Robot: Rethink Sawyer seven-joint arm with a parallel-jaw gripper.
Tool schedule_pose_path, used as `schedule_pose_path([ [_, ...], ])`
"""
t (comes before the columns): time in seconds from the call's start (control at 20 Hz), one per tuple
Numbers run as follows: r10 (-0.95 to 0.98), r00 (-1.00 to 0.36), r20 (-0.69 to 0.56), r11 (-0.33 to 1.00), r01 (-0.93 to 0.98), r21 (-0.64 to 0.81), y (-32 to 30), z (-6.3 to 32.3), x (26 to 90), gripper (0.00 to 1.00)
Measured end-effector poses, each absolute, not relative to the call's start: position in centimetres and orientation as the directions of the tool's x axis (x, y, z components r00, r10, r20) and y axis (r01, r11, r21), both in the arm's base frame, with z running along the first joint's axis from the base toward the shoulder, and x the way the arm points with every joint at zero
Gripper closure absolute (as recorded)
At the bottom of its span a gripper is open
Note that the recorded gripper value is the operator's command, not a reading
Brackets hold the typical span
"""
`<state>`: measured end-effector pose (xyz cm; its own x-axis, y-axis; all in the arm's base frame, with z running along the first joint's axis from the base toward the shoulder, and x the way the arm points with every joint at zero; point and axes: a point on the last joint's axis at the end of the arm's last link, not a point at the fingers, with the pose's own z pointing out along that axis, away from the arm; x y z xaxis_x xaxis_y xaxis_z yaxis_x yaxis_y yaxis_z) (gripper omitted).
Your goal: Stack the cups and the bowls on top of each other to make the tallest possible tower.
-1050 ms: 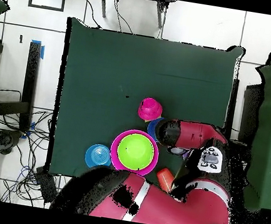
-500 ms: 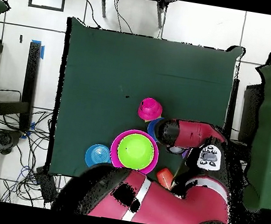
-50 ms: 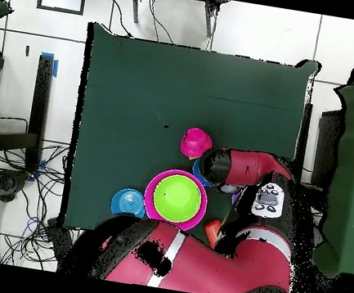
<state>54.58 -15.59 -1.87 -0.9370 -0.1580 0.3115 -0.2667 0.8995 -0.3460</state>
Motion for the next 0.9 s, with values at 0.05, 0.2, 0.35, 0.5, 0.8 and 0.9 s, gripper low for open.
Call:
schedule_pose_path([
  [0.05, -0.162, -0.937, 0.309, 0.897, -0.270, -0.350, -15.4, -1.7, 55.0, 1.00],
  [0.2, -0.171, -0.937, 0.304, 0.891, -0.279, -0.358, -14.9, -1.4, 55.9, 0.00],
  [0.35, -0.176, -0.939, 0.297, 0.889, -0.281, -0.362, -14.7, -1.2, 56.5, 0.00],
  [0.5, -0.176, -0.940, 0.292, 0.888, -0.280, -0.365, -14.8, -1.1, 56.7, 0.00],
  [0.8, -0.177, -0.941, 0.289, 0.887, -0.279, -0.367, -14.8, -1.0, 56.9, 0.00],
  [0.9, -0.175, -0.941, 0.291, 0.887, -0.279, -0.368, -14.8, -0.9, 57.0, 0.00],
])
